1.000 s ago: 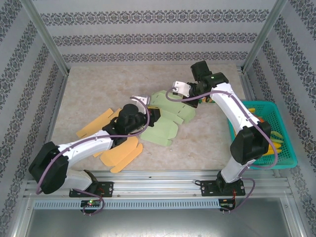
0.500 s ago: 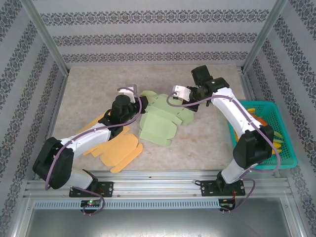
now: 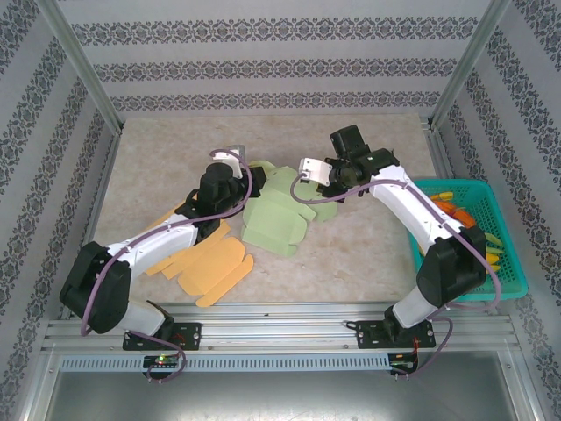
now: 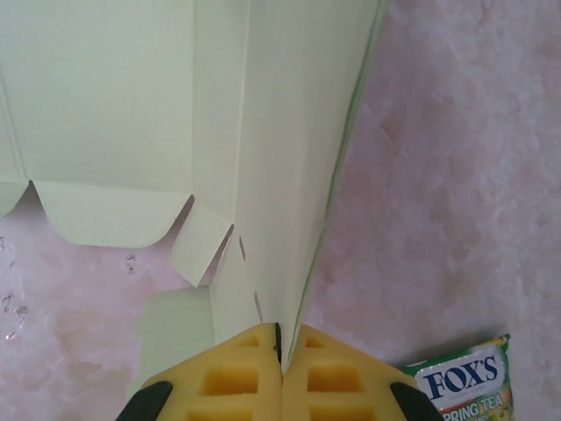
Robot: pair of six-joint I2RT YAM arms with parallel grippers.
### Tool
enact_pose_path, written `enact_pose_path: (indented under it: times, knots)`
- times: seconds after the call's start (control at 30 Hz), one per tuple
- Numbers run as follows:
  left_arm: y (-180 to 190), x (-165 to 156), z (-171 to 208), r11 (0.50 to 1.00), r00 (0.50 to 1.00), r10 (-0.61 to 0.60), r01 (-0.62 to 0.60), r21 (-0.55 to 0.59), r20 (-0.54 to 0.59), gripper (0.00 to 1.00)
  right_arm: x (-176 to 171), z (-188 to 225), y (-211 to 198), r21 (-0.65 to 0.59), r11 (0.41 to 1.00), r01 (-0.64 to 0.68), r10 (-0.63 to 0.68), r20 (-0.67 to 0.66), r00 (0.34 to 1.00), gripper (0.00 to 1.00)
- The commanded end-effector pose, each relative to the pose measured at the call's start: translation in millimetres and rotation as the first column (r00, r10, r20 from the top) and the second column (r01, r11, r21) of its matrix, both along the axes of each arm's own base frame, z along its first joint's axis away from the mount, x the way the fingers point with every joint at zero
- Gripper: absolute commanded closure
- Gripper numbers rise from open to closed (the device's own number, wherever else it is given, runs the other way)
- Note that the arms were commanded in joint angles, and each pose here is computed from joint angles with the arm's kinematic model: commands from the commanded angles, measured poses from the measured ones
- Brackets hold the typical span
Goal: Fold the paper box
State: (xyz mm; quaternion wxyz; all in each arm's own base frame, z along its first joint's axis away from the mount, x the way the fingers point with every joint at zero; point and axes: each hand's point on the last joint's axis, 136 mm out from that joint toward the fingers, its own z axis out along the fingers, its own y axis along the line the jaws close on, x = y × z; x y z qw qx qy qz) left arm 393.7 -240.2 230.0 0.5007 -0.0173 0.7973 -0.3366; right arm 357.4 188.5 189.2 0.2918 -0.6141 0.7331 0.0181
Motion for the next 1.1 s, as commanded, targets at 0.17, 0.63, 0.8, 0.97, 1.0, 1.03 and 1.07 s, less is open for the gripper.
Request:
enact_pose_path:
  times: [0.17, 0.63, 0.8, 0.97, 1.0, 1.03, 1.07]
  knots:
    - [-46.7, -12.7, 28.4, 0.988, 0.986, -0.149, 0.151, -0.012, 0.075, 0.83, -3.2, 12.5, 19.4, 0.028, 0.999, 0.028, -0.029, 0.033, 0.999, 1.00]
    - [10.2, -9.7, -18.4, 0.999, 0.999, 0.024, -0.023, 0.042, -0.033, 0.84, -5.6, -0.5, 15.0, -0.044, 0.998, 0.053, -0.050, 0.062, 0.997, 1.00]
    - [41.8, -11.6, -37.8, 0.997, 0.995, 0.072, -0.069, 0.039, -0.073, 0.83, -4.4, -1.8, 15.2, -0.038, 0.998, 0.058, -0.056, 0.055, 0.997, 1.00]
    - [59.1, -8.6, -57.8, 0.992, 0.987, 0.115, -0.108, 0.068, -0.108, 0.83, -5.2, -4.5, 19.1, -0.023, 0.998, 0.051, -0.050, 0.034, 0.998, 1.00]
    - [61.2, -7.7, -61.4, 0.991, 0.986, 0.123, -0.115, 0.074, -0.112, 0.83, -6.1, -5.3, 20.0, -0.019, 0.999, 0.047, -0.046, 0.029, 0.999, 1.00]
    - [63.5, -6.3, -64.7, 0.989, 0.984, 0.134, -0.125, 0.080, -0.115, 0.83, -7.5, -6.0, 21.6, -0.013, 0.999, 0.040, -0.039, 0.023, 0.999, 1.00]
    - [66.2, -4.6, -67.4, 0.987, 0.982, 0.146, -0.136, 0.086, -0.118, 0.83, -8.4, -5.9, 22.3, -0.009, 0.999, 0.036, -0.036, 0.019, 0.999, 1.00]
